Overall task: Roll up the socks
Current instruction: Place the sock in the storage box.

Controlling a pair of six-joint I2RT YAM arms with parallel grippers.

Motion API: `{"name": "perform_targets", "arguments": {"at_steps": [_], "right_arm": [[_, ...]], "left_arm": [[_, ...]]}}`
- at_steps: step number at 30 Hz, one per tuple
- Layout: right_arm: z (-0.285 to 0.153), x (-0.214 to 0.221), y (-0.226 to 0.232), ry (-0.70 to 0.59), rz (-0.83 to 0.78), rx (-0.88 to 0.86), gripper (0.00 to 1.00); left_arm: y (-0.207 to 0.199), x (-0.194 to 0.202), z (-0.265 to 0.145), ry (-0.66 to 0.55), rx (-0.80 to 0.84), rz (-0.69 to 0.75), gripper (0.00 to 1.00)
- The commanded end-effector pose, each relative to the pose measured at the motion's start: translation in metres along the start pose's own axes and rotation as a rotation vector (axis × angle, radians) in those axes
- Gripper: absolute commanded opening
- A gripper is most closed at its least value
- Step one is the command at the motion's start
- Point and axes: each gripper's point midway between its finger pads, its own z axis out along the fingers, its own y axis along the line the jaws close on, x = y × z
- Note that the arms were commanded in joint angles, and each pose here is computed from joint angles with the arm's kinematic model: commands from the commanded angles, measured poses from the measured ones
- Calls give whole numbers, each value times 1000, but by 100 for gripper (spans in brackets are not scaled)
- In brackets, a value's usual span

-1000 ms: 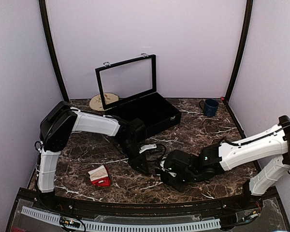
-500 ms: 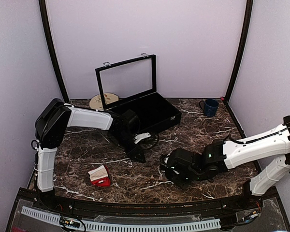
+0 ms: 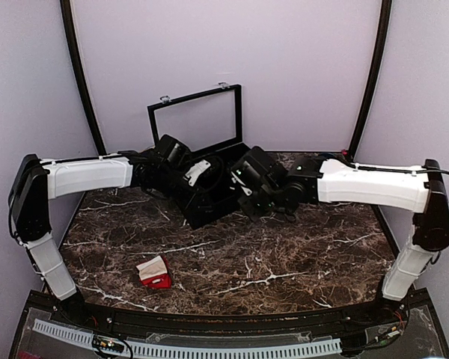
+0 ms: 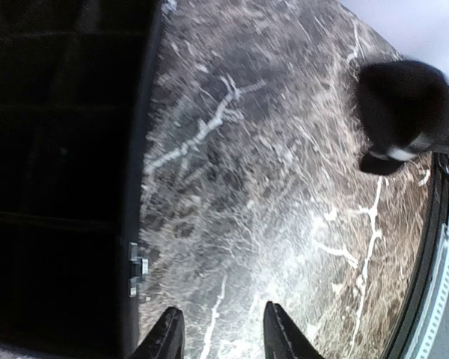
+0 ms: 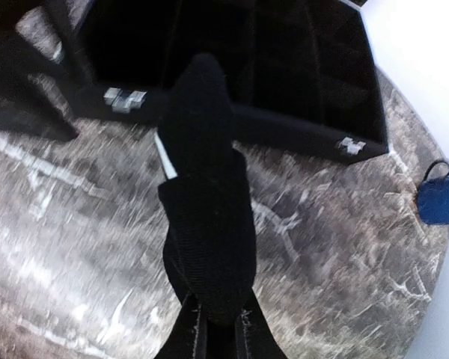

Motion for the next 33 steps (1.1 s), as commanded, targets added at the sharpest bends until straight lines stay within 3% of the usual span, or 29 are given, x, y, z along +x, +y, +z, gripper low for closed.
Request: {"name": "perform_targets", "arguments": {"at_steps": [1, 7, 14, 21, 33], "right_arm": [[31, -49, -23, -31, -113, 95, 0], [84, -98, -18, -53, -169, 116, 0], [135, -114, -7, -25, -211, 101, 0], [164, -96, -2, 78, -240, 43, 0], [173, -44, 7, 232, -222, -63, 0]], "left_arm": [[19, -13, -26, -87, -140, -88, 40], [41, -11, -42, -114, -265, -143, 40], [57, -6, -59, -145, -371, -181, 42], [73, -8, -70, -164, -432, -194, 42], [95, -13, -79, -192, -491, -204, 43]]}}
